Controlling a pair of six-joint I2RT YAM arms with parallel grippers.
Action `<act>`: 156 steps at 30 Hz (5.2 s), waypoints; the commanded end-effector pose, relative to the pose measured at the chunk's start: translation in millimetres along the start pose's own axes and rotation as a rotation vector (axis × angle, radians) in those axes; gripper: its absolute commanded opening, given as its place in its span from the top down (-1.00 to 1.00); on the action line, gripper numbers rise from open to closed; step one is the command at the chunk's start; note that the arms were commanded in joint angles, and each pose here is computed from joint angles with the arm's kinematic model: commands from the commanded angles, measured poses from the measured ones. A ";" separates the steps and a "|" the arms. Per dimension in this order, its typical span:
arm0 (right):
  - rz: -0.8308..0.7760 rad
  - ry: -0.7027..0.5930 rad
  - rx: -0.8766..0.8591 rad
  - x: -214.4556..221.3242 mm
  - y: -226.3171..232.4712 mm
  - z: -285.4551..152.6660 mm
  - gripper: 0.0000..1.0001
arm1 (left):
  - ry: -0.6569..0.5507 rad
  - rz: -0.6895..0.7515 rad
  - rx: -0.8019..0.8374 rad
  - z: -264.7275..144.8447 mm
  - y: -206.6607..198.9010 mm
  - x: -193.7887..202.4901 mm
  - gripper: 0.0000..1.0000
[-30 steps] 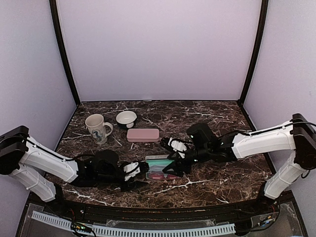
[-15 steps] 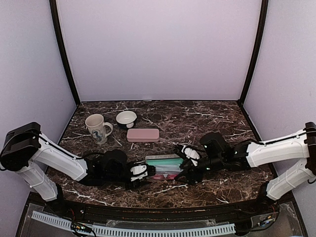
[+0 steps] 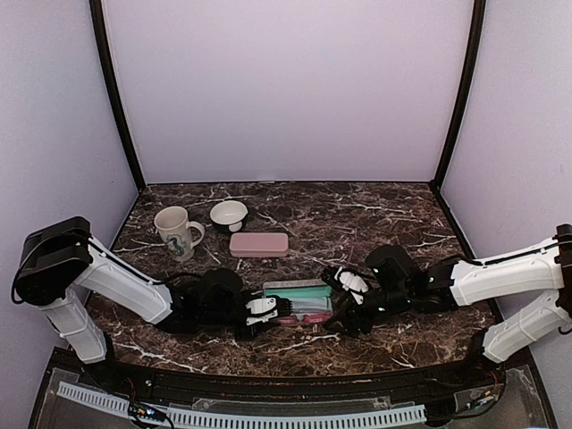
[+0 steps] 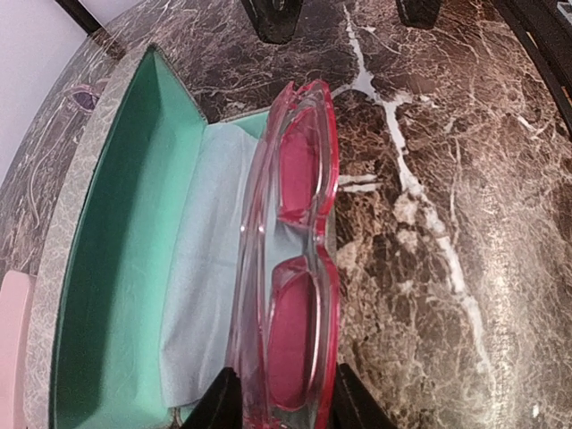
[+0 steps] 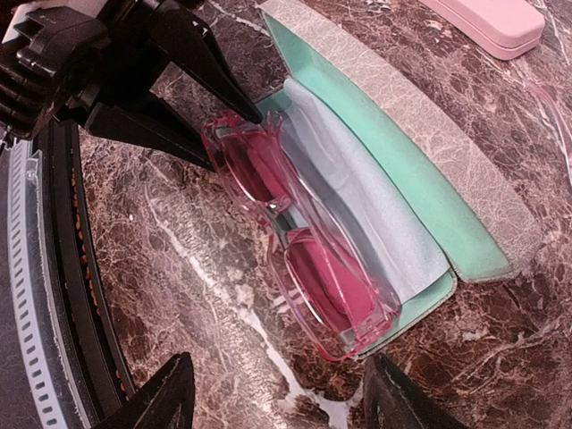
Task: Organize the sunglasses
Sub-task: Adjust the sunglasses in the sunglasses case.
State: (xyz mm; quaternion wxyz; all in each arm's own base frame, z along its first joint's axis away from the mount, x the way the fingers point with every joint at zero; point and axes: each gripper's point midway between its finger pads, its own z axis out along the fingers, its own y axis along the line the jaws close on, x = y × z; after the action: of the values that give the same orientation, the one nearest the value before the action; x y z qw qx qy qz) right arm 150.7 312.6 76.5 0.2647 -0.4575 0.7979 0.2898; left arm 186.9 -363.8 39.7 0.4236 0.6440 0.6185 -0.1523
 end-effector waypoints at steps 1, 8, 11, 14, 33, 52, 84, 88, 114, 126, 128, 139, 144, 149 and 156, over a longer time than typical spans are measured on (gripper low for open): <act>0.006 0.012 0.002 7.5 0.2 4.6 -0.29 | -0.012 -0.014 0.010 -0.2 4.1 -6.6 0.34; 0.011 0.011 0.004 7.5 -0.5 6.3 -0.28 | -0.028 -0.072 0.040 -3.0 4.0 -12.2 0.48; 0.010 0.008 0.008 7.4 -1.1 6.0 -0.27 | -0.038 -0.090 0.046 -4.8 4.8 -14.0 0.56; 0.012 0.010 0.009 8.3 -1.6 6.5 -0.27 | -0.043 -0.099 0.046 -5.8 6.6 -15.9 0.61; 0.023 0.023 0.008 13.2 -2.9 12.0 -0.26 | -0.117 -0.141 0.070 -22.3 15.5 -33.8 0.75; 0.025 0.017 0.019 14.5 -4.5 9.9 -0.25 | -0.064 -0.245 0.223 -12.5 10.4 -27.4 0.75; 0.028 0.025 0.019 18.7 -5.6 14.4 -0.25 | -0.043 -0.329 0.282 -19.4 13.6 -22.7 0.81; 0.031 0.032 0.019 21.0 -6.1 15.1 -0.25 | -0.035 -0.332 0.282 -19.4 13.1 -19.8 0.81; 0.036 0.026 0.017 17.9 -5.9 16.6 -0.25 | 0.007 -0.394 0.263 -6.1 24.8 -10.4 0.28; 0.051 -0.048 -0.033 1.6 3.2 14.1 -0.25 | -0.008 -0.406 0.230 -16.3 29.0 -14.6 0.11; 0.052 -0.050 -0.029 1.1 2.5 14.5 -0.25 | -0.009 -0.408 0.225 -18.4 29.0 -14.2 0.08; 0.135 -0.084 0.056 -5.0 -13.6 15.9 -0.26 | -0.014 -0.428 0.166 -28.4 31.2 -7.5 -0.05; 0.220 -0.117 0.093 -5.8 -22.8 20.6 -0.33 | -0.043 -0.437 0.105 -36.9 36.0 -5.2 -0.13; 0.251 -0.112 0.108 -3.4 -27.0 25.9 -0.32 | -0.062 -0.430 0.060 -43.2 39.3 -2.4 -0.15; 0.245 -0.109 0.078 -4.1 -21.1 31.6 -0.28 | -0.067 -0.437 0.055 -41.0 38.6 0.1 -0.15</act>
State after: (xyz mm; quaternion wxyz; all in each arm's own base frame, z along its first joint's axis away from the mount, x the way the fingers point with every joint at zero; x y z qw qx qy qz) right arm 175.8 319.0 46.5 0.2757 -0.3329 0.8514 0.2972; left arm 205.6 -329.4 71.2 0.3649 0.5112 0.7278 -0.2754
